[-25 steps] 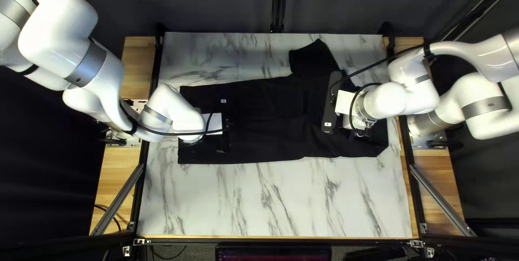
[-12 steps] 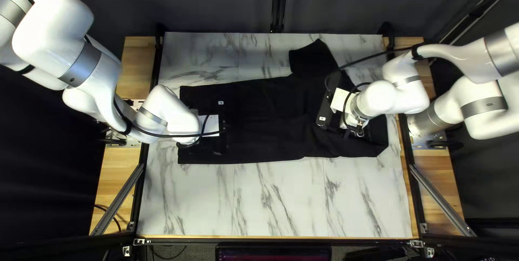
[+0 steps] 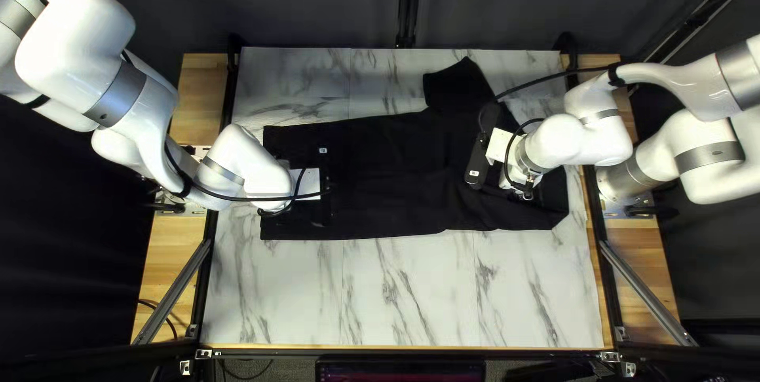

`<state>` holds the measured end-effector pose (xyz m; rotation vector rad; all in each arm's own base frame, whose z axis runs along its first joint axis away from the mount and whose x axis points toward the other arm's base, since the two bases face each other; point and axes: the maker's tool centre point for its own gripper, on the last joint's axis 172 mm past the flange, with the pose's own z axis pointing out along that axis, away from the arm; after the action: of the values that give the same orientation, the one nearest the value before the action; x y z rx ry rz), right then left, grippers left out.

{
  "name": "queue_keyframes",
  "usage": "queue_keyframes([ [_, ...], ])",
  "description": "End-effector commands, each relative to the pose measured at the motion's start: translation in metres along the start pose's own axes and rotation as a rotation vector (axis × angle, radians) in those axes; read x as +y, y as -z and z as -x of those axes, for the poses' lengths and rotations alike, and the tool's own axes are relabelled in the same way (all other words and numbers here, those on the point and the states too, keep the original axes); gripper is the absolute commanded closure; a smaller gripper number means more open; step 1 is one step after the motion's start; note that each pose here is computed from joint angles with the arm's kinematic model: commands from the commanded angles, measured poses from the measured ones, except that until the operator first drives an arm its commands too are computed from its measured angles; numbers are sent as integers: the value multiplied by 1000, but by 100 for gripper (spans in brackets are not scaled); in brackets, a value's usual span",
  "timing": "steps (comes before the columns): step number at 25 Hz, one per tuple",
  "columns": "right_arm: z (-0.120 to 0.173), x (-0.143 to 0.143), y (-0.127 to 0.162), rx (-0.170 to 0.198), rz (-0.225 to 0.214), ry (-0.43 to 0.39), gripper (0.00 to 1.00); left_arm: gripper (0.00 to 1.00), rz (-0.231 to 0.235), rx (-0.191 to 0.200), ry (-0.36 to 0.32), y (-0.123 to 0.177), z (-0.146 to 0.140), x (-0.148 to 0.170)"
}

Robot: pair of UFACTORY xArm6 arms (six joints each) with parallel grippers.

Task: Fold t-shirt

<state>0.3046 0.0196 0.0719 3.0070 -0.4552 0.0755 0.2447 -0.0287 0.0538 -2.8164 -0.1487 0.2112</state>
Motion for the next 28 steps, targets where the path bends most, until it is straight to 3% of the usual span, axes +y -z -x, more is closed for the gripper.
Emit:
queue_keyframes([
  [1, 2, -12, 3, 9, -15, -2, 0, 0, 0, 0, 0, 0, 0, 0],
  [4, 3, -25, 2, 19, -31, -5, 0, 0, 0, 0, 0, 0, 0, 0],
  [12, 4, -21, -9, 35, -5, -13, 0, 0, 0, 0, 0, 0, 0, 0],
  [13, 4, -21, -9, 35, -4, -13, 4, 0, 0, 0, 0, 0, 0, 0],
  [14, 2, -22, -10, 35, -5, -11, 12, 0, 0, 0, 0, 0, 0, 0],
  [15, 1, -23, -11, 35, -6, -10, 29, 0, 0, 0, 0, 0, 0, 0],
  [17, 0, -24, -12, 34, -9, -6, 100, 0, 0, 0, 0, 0, 0, 0],
  [28, -4, -22, -12, 31, -14, 4, 100, 0, 0, 0, 0, 0, 0, 0],
])
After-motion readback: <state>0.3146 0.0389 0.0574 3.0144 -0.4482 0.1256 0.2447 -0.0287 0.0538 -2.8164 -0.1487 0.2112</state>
